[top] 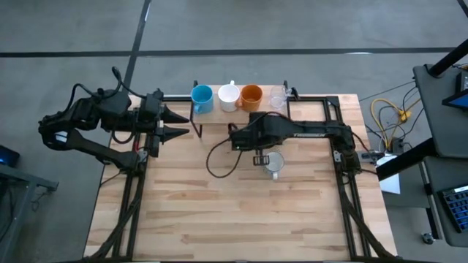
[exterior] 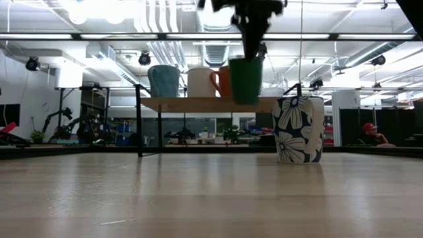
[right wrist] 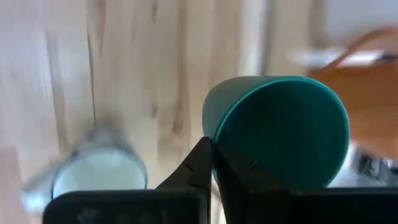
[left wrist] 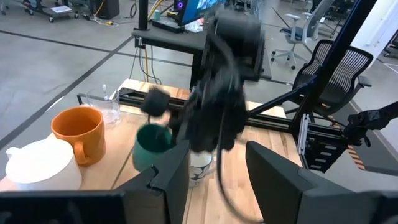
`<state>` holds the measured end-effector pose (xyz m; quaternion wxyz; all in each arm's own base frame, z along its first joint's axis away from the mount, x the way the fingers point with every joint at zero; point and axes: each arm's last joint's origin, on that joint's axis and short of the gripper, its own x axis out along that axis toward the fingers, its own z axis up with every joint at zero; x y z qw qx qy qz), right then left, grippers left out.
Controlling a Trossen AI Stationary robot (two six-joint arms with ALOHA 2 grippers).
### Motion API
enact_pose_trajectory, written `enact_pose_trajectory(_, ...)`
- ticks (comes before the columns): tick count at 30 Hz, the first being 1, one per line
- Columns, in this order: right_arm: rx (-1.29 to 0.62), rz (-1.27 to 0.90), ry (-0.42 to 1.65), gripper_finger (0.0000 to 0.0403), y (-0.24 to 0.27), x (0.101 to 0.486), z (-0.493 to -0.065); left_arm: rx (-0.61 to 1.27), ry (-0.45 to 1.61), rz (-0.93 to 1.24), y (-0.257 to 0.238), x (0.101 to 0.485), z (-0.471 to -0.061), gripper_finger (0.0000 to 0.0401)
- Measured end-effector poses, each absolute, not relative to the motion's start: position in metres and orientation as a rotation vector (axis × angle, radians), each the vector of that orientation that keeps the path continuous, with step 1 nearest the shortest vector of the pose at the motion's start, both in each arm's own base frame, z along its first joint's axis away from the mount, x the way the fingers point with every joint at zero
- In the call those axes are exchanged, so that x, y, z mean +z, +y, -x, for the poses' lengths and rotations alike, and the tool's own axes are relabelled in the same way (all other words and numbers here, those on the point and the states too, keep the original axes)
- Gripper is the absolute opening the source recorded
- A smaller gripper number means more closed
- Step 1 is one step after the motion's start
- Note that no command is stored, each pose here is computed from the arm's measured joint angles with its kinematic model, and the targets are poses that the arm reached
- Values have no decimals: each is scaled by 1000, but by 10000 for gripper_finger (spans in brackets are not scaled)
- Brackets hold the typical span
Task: Stack small to large cups/mugs on shelf
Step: Put the green mug on the shelf
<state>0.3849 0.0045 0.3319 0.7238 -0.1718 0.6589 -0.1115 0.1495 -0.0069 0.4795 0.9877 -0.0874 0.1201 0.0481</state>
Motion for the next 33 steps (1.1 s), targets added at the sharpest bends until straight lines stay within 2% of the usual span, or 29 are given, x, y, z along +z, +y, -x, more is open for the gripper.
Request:
enact_pose_trajectory(5, -280, 372, 1304, 8, 2, 375, -369, 97, 253, 175, -7, 476, -150, 141)
enact_pose_trajectory(11, -372, 314, 1261, 8, -19, 395, -346, 94, 254, 176, -7, 476, -151, 141)
enact_pose_trajectory(17, -415, 270, 1315, 8, -46, 388, -337, 97, 254, 200, -7, 476, -152, 141)
enact_pose_trajectory(25, -350, 231, 1437, 8, -70, 364, -335, 98, 252, 210, -7, 476, -151, 141)
enact_pose_trajectory(33, -307, 221, 1463, 8, -79, 360, -333, 100, 252, 226, -7, 476, -152, 141)
